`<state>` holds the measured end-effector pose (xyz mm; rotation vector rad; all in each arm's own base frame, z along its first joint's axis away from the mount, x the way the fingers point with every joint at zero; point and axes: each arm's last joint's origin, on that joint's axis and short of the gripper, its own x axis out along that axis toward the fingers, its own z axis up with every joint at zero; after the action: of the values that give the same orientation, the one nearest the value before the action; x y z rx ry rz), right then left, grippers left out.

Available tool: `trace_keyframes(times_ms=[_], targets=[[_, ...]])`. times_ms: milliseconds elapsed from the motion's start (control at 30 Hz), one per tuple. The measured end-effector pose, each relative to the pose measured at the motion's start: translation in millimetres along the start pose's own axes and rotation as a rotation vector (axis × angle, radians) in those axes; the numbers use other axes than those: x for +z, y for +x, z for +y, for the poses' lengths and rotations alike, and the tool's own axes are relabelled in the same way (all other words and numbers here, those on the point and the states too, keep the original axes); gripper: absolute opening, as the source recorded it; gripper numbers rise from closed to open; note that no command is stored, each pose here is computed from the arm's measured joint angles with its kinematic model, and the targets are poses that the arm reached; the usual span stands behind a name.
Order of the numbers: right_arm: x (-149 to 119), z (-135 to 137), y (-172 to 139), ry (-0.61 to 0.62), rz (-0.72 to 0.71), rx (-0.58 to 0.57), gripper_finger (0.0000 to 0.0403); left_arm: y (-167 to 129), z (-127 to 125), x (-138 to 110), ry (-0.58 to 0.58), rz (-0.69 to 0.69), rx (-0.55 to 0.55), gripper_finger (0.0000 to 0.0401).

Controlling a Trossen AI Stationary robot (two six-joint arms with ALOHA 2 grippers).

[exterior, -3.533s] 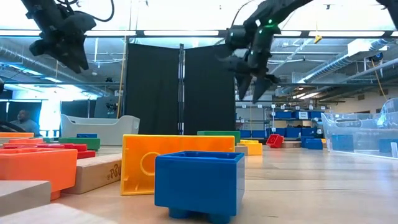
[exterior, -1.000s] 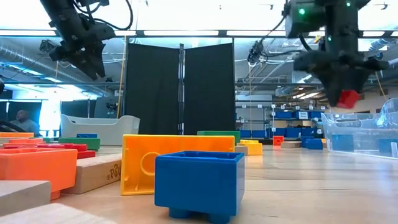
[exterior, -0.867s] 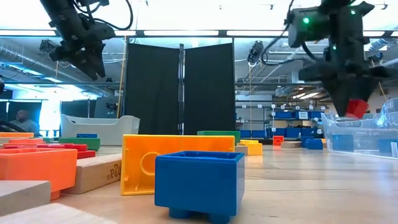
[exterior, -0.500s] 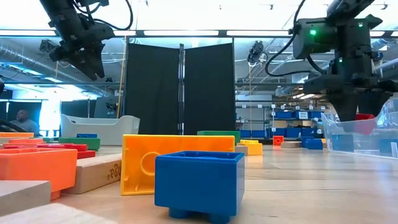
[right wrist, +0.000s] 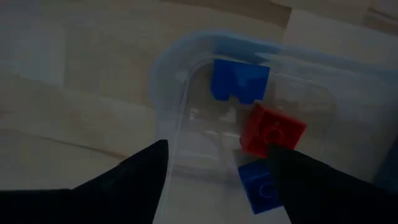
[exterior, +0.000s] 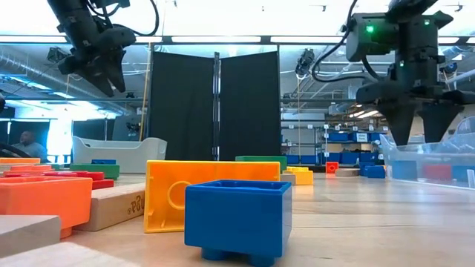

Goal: Sort blocks by size
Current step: Put the brown block into the black bin

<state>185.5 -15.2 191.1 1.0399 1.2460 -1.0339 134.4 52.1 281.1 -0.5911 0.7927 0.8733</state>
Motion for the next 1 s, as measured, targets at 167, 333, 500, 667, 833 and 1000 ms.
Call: trace_keyframes(times_ms=[167, 333, 500, 667, 833, 1000], targets=[[0.2, 0.7, -10.5, -0.02, 0.019, -0.02, 0.0291, 0.0, 0.1, 0.0, 0.005, -0.001, 0.001, 0.0224], [1.7, 0.3, -38.4, -0.042, 0.013, -0.076, 0.0283, 0.0, 0.2, -0.1, 0.006, 0.001, 0.003, 0.0223], [8.1, 7.6, -79.7, -0.096, -0.113, 0.0, 0.0275, 0.0, 0.2, -0.1, 0.005, 0.001, 0.003, 0.0223], [17.3, 20.6, -117.6, -0.307, -0.344, 0.142, 0.027, 0.0, 0.1, -0.2, 0.005, 0.004, -0.001, 0.0223], [27.3, 34.7, -131.4, -0.457, -0.551, 0.214, 0.0267, 0.0, 0.1, -0.4, 0.047, 0.007, -0.003, 0.0223], [34.4, 50.1, -142.0, -0.589, -0.66, 0.364, 0.0256, 0.0, -0.1, -0.9, 0.113, 0.019, -0.015, 0.0223]])
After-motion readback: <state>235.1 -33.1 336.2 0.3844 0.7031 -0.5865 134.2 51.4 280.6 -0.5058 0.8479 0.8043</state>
